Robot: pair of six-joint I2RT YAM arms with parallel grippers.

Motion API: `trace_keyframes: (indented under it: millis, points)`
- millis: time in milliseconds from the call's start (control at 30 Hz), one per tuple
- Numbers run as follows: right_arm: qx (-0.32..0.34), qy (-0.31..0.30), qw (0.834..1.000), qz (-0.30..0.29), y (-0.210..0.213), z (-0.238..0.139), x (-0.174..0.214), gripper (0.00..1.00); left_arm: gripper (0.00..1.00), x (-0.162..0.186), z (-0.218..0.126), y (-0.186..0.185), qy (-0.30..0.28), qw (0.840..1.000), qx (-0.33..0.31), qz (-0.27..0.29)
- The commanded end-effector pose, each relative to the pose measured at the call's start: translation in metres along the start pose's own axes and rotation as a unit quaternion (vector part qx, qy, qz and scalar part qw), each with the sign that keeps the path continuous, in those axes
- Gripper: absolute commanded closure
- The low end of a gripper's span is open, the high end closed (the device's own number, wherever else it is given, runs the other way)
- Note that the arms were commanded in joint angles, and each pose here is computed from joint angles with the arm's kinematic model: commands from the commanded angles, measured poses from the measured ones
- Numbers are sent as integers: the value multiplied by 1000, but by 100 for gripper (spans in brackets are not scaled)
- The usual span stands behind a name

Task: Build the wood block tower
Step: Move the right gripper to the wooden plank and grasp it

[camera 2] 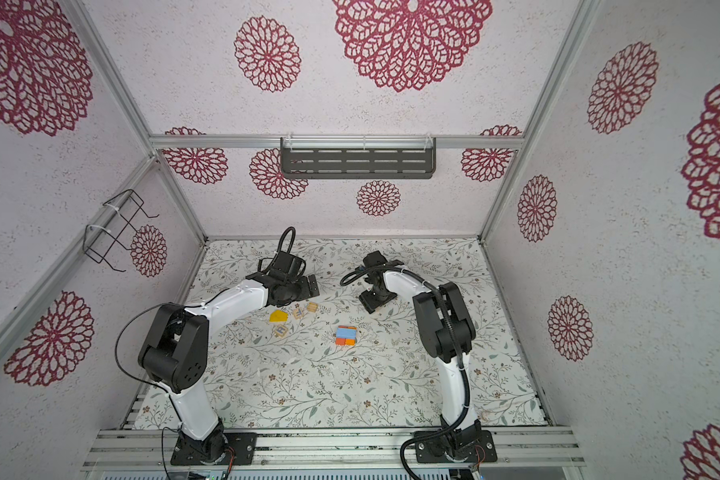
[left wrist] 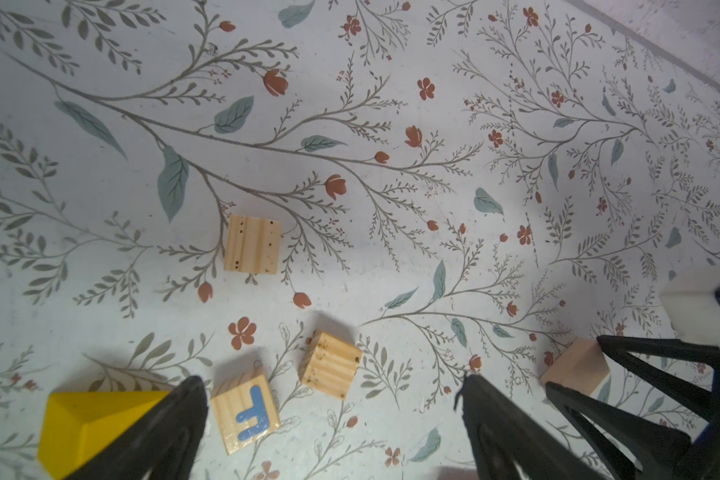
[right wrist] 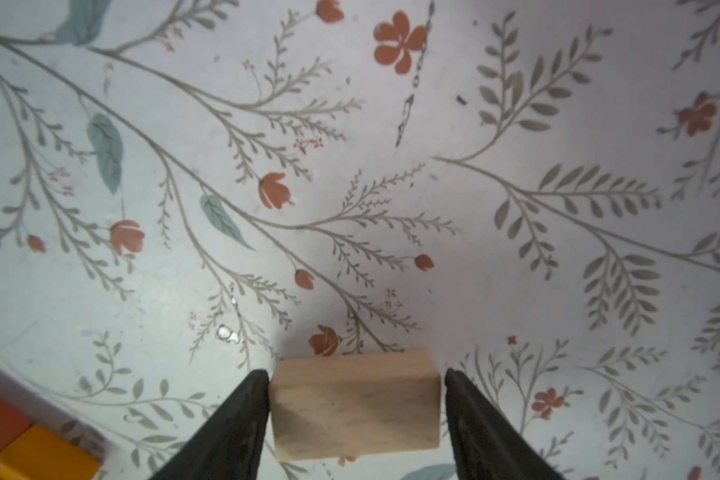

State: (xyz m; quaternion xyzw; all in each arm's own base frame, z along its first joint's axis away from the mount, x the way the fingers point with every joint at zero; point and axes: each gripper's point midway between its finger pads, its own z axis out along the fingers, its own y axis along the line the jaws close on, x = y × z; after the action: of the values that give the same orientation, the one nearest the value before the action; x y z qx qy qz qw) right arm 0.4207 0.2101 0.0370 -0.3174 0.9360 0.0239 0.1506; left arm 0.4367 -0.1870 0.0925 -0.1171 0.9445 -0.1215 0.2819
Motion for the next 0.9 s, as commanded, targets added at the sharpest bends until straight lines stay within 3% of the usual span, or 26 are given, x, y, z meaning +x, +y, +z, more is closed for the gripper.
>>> trace_keyframes:
  millis: [0,133,300,467,867]
  points:
    - [-12,13,1000,-2,3,0,2,34,2,-11,2,-6,-11,1000,11,-5]
    - [-12,16,1000,2,2,-1,4,35,2,-10,1,-6,-9,1000,13,-7]
    - [4,19,1000,9,-3,-3,5,24,2,-9,-3,-5,-10,1000,16,-10]
    - [4,28,1000,9,-3,2,9,21,2,-7,-3,-5,-8,1000,17,-12]
    - [5,36,999,21,-2,-2,13,38,1,-6,-8,-4,-9,1000,21,-15]
